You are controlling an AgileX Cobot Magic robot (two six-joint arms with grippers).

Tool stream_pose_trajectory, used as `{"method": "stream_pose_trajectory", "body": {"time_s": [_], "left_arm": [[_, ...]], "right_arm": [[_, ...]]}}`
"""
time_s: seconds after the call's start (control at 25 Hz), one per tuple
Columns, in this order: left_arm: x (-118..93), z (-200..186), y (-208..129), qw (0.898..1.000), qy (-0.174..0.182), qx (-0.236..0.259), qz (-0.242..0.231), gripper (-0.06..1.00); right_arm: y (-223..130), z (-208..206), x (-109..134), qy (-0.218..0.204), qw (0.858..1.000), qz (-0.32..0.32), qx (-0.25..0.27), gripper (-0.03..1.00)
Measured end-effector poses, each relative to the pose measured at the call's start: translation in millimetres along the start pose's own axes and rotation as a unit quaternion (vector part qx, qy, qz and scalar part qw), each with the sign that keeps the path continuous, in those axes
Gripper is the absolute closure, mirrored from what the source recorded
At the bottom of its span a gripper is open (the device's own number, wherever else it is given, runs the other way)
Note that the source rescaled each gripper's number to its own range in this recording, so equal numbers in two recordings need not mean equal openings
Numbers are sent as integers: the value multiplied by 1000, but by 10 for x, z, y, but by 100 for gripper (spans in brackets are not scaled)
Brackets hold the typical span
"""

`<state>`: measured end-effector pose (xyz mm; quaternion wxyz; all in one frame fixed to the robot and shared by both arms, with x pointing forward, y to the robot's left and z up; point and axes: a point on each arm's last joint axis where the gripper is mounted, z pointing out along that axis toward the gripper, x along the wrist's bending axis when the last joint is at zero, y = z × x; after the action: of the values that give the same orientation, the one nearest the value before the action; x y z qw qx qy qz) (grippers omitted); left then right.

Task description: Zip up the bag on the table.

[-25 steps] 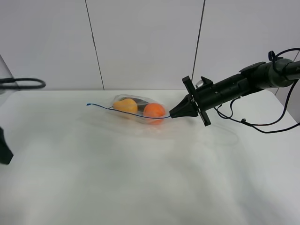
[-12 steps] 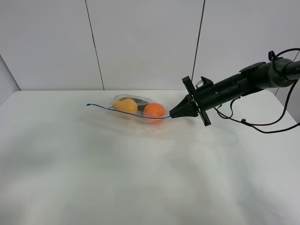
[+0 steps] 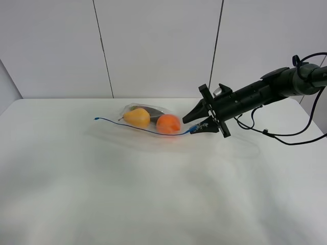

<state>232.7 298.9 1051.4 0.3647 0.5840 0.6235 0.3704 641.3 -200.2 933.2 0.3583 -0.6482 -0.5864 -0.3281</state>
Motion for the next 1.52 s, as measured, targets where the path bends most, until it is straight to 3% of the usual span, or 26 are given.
{"method": "stream_pose_trajectory", "body": {"time_s": [0.12,0.2,0.36,0.56,0.76,0.88,1.16,1.52], "left_arm": [[4,0,0,1000,2,0,1,-5],[4,0,0,1000,2,0,1,-5],[5,0,0,1000,3,0,2,-5],[6,0,0,1000,3,0,2,-5],[6,0,0,1000,3,0,2,-5],[6,0,0,1000,3,0,2,-5],[6,0,0,1000,3,0,2,-5],[6,0,0,1000,3,0,2,-5]], "right_arm": [[-10,-5,-17,-14,1000,-8,6,7],[-5,-54,-2,-48,998,-27,15,1],[65,-328,164,-170,982,-79,5,-1],[182,-779,369,-343,930,-128,-43,-2],[184,-1000,364,-441,884,-143,-56,-2],[157,-1076,408,-458,875,-139,-68,-2],[-101,-1184,572,-446,881,-138,-81,-2],[-1156,-1342,585,-454,880,-128,-62,-2]]}}
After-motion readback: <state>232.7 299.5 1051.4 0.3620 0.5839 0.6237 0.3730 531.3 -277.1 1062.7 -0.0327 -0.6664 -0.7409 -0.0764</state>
